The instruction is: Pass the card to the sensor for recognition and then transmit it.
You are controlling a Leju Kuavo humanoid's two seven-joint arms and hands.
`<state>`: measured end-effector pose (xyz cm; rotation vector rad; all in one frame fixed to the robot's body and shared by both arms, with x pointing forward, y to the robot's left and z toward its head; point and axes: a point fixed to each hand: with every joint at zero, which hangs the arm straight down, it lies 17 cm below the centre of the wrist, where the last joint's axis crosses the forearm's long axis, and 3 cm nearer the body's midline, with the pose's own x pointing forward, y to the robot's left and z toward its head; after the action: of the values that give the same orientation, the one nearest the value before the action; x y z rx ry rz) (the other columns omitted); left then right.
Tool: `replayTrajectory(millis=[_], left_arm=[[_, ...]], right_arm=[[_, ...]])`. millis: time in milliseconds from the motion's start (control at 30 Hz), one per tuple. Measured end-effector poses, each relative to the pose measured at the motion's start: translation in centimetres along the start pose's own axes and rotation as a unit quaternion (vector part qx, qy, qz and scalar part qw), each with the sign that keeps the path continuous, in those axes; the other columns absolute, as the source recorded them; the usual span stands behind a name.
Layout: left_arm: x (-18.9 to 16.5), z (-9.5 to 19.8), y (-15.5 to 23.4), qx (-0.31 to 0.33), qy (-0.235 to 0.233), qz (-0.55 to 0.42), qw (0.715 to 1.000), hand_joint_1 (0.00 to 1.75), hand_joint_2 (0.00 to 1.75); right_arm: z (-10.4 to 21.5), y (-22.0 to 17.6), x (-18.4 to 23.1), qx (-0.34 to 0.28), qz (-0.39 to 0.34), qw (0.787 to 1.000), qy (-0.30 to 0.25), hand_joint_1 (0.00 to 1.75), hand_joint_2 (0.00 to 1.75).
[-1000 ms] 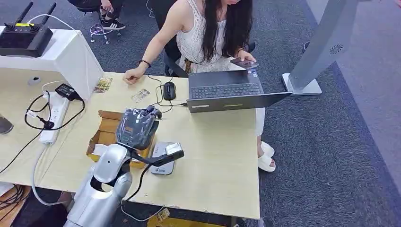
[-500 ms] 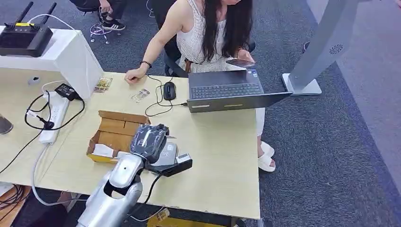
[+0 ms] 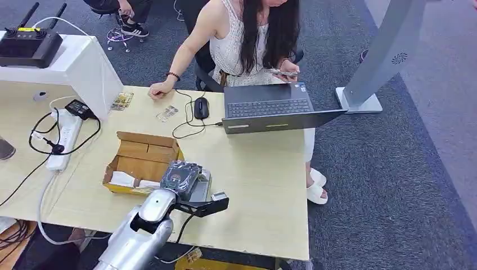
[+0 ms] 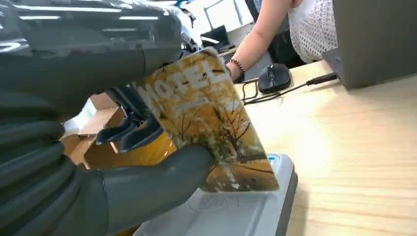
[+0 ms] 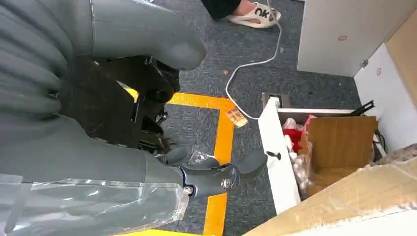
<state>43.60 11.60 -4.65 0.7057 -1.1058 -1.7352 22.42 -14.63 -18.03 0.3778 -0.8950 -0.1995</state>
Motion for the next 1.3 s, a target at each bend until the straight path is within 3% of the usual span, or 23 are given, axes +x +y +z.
replayTrajectory(millis=[133, 267, 433, 633, 833, 1067, 1300], left_arm=[[-0.2, -0.5, -0.3, -0.019, -0.009, 0.002, 1.000, 1.75, 1.75], [-0.2, -0.8, 1.8, 0.022, -0.014, 0.020, 0.999, 1.75, 1.75], [-0.6, -0.7, 11.1, 0.149, -0.008, 0.025, 0.988, 1.75, 1.75], [-4.1, 1.7, 24.6, 0.306, 0.025, 0.000, 0.952, 1.75, 1.75], [-9.8, 3.1, 33.0, 0.356, 0.090, -0.064, 0.928, 1.75, 1.75], [-17.9, 2.4, 33.8, 0.330, 0.152, -0.082, 0.928, 1.75, 1.75], [-21.1, 1.8, 30.8, 0.293, 0.179, -0.071, 0.936, 1.75, 1.75]], right_arm=[[-0.1, 0.0, 0.0, -0.002, 0.001, 1.000, 0.002, 0.00, 1.75], [0.0, 0.0, 0.1, -0.003, -0.001, 1.000, -0.004, 0.00, 1.75], [0.4, 0.0, -0.1, -0.002, -0.003, 1.000, -0.010, 0.00, 1.75], [0.5, 0.3, -0.2, 0.006, -0.002, 1.000, -0.011, 0.00, 1.75], [0.4, 0.7, -0.4, 0.013, 0.003, 1.000, -0.002, 0.00, 1.75], [0.3, 1.0, -0.4, 0.016, 0.002, 1.000, -0.001, 0.00, 1.75], [0.4, 1.0, -0.5, 0.018, 0.005, 1.000, 0.001, 0.00, 1.75]])
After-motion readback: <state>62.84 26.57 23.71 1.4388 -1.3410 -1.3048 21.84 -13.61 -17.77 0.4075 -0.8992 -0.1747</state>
